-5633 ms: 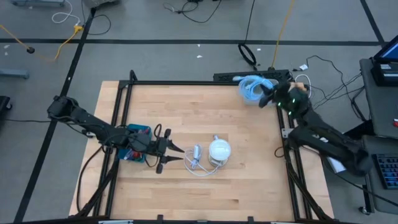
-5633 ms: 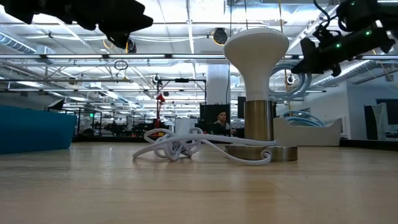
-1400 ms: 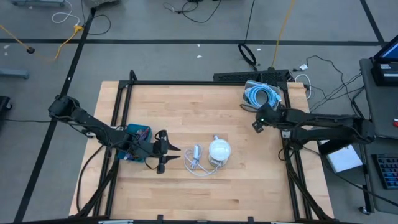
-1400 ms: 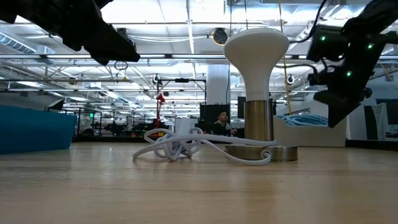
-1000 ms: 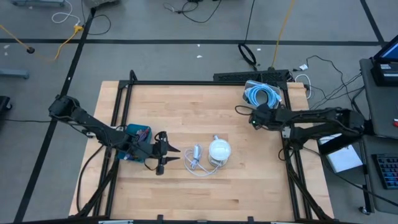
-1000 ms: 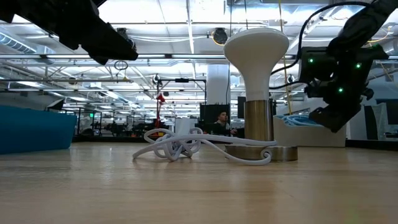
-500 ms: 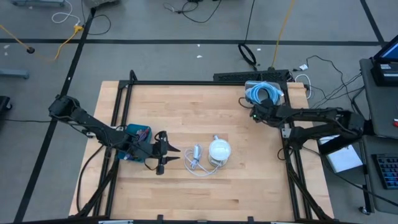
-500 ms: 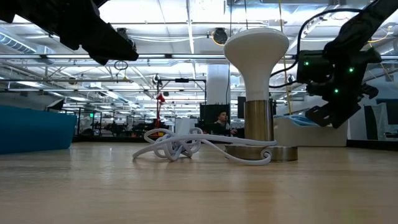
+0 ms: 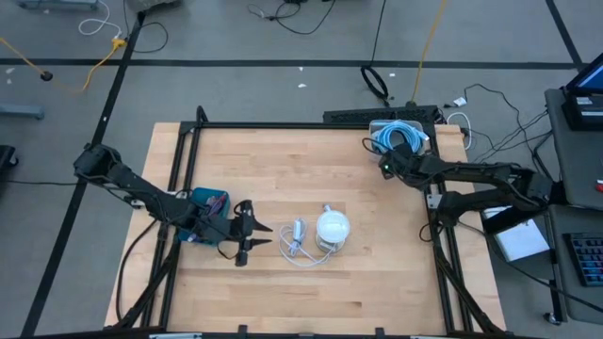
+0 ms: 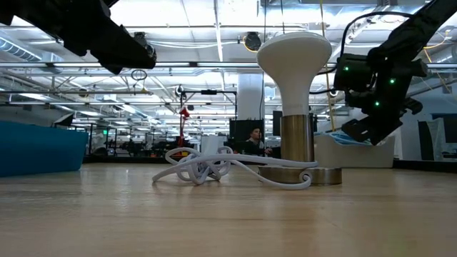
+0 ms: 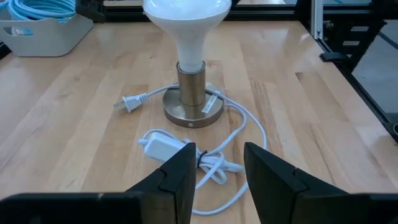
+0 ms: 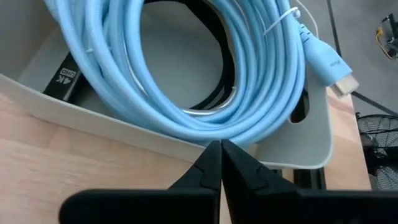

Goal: Pick & Place USB Port
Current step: Adjust the gray bin, then return to Home Position

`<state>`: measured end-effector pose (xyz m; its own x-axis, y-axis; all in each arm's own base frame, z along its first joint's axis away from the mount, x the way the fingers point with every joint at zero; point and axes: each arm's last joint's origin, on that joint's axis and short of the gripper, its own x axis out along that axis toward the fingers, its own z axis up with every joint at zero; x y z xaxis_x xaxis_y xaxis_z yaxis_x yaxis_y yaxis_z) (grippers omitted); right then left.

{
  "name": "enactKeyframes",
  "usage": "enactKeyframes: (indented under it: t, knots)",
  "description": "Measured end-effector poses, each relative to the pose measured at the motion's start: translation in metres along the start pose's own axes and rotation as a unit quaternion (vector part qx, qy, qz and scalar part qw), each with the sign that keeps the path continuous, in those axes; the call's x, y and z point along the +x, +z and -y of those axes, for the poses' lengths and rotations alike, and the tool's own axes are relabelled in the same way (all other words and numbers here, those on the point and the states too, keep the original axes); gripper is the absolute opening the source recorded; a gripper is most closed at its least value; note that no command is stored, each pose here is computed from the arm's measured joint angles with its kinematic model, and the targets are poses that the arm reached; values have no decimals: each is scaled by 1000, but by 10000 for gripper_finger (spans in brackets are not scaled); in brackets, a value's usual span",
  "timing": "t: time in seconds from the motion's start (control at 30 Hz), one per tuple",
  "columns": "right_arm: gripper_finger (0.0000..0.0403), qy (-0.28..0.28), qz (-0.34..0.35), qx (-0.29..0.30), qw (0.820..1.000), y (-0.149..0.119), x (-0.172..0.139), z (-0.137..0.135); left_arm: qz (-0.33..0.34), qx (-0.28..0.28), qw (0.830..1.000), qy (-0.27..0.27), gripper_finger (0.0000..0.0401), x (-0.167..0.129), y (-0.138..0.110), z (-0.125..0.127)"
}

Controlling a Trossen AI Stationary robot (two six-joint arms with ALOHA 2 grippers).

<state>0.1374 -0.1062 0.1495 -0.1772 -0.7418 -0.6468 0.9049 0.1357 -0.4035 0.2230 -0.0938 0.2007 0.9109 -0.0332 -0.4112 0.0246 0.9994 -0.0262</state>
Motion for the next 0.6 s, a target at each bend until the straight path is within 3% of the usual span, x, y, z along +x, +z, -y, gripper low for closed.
enactKeyframes:
  t: [0.17, 0.37, 0.5, 0.6]
  knots:
    - [0, 21, 14, -9, 1000, 0, -7, -4, -2, 3, 1000, 3, 138, 0, -1, 0]
    - [0, 101, 107, -4, 989, 16, -38, -7, -27, -2, 998, 60, 138, -1, -7, -5]
    - [0, 179, 186, 11, 966, 34, -80, -3, -85, -29, 987, 130, 134, -1, -20, -18]
    - [0, 256, 255, 18, 932, 44, -117, -3, -129, -59, 971, 195, 126, -3, -30, -33]
